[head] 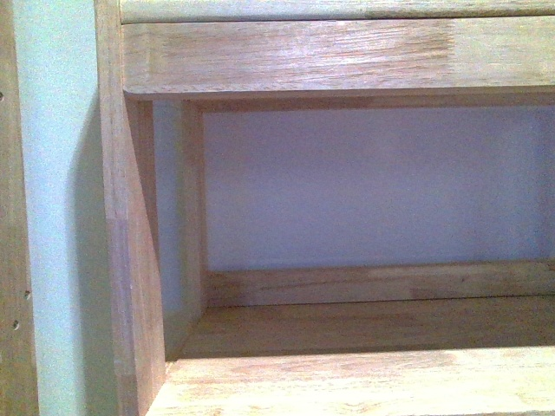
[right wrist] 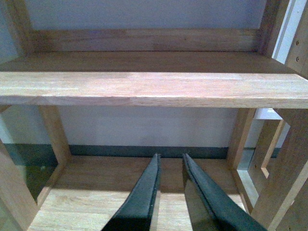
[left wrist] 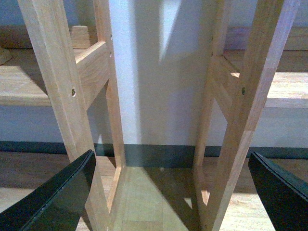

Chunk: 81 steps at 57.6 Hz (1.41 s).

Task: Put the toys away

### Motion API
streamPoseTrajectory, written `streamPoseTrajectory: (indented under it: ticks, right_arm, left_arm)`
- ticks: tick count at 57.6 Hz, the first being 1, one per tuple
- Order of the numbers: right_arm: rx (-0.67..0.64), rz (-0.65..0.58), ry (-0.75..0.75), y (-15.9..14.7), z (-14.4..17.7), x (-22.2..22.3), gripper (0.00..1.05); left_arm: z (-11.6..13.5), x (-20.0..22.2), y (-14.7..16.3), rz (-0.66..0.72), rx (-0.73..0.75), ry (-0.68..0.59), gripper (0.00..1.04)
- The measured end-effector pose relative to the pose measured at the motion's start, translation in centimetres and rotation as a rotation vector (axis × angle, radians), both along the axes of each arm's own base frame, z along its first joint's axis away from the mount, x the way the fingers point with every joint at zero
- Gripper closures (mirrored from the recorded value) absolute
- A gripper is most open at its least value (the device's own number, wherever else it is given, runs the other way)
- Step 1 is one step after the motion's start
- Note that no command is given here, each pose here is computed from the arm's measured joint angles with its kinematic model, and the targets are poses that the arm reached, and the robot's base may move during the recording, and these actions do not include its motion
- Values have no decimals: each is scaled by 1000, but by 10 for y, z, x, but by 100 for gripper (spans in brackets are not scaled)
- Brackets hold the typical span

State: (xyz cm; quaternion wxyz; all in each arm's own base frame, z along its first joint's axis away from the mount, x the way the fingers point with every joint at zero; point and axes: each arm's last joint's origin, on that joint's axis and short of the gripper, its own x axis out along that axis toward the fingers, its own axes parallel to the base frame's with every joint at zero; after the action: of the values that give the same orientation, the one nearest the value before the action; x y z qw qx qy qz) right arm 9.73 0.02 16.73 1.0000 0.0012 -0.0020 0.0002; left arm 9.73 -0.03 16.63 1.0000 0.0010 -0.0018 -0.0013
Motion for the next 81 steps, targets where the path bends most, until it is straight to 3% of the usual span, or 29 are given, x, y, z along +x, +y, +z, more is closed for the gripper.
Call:
streamPoseTrajectory:
  ticks: [27,81]
  right_arm:
    - [1,0,0,0,0,0,5]
    - [0,0,0,0,0,0,6]
  left_arm:
    - [0,0,0,0,0,0,6]
    - [0,0,0,0,0,0,6]
